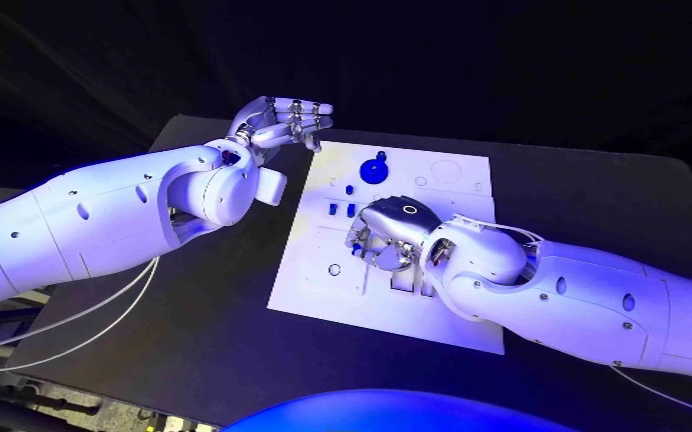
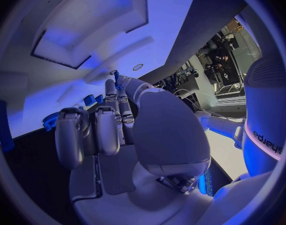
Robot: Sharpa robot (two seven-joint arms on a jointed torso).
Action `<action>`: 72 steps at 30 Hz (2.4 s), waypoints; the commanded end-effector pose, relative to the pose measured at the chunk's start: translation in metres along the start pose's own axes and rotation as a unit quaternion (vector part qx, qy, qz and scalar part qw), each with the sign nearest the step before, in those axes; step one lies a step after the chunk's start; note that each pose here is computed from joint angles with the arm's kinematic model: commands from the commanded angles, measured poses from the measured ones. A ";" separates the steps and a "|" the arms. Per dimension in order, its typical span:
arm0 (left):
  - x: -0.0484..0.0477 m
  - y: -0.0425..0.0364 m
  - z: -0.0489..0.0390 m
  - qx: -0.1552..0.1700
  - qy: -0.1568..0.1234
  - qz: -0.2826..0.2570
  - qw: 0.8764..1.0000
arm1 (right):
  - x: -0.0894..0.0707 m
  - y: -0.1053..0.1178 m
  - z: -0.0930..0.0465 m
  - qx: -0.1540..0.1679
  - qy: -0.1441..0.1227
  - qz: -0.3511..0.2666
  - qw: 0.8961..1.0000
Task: Assemble the parts on the task board
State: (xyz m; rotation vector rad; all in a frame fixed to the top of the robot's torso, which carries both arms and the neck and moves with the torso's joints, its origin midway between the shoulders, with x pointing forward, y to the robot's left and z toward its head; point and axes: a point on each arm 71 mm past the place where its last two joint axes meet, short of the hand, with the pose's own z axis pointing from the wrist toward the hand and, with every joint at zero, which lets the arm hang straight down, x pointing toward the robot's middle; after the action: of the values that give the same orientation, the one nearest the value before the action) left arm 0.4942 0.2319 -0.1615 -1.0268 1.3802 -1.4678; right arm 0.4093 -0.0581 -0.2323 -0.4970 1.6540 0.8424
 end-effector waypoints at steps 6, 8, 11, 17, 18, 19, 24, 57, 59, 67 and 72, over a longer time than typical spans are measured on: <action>0.0033 -0.0006 0.0004 0.000 0.013 -0.007 1.000 | 0.006 0.001 0.000 0.000 0.025 -0.032 0.999; 0.0033 -0.0006 0.0004 0.000 0.013 -0.008 1.000 | 0.006 0.001 0.000 0.001 0.023 -0.037 0.999; 0.0032 -0.0005 0.0004 0.000 0.014 -0.008 1.000 | 0.005 0.001 0.000 0.002 0.018 -0.042 0.999; 0.0028 -0.0002 0.0005 -0.002 0.014 -0.008 1.000 | 0.003 0.002 -0.002 0.000 0.005 -0.043 0.999; 0.0026 -0.0001 0.0006 -0.002 0.014 -0.008 1.000 | 0.003 0.002 -0.002 0.000 0.003 -0.042 0.999; 0.0025 0.0000 0.0006 -0.002 0.014 -0.008 1.000 | 0.003 0.002 -0.003 0.000 0.001 -0.042 0.999; 0.0028 0.0007 0.0008 -0.007 0.016 -0.009 1.000 | 0.002 0.002 -0.004 0.000 -0.006 -0.042 0.999; 0.0044 0.0020 0.0005 -0.016 0.023 -0.011 1.000 | 0.005 0.002 -0.001 0.011 0.014 -0.041 0.999; 0.0041 0.0021 0.0006 -0.017 0.023 -0.011 1.000 | 0.004 0.001 -0.002 0.012 0.006 -0.040 0.999; 0.0030 0.0032 0.0006 -0.020 0.024 -0.011 0.999 | -0.007 0.001 -0.014 0.009 -0.038 -0.030 0.999; 0.0028 0.0037 0.0004 -0.022 0.025 -0.011 0.999 | -0.021 -0.005 -0.030 0.017 -0.057 -0.021 0.998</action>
State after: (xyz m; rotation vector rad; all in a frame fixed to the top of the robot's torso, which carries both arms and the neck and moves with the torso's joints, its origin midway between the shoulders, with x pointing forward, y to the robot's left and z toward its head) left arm 0.4944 0.2312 -0.1656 -1.0448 1.4346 -1.4714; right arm 0.3981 -0.0826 -0.2172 -0.4942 1.5857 0.7859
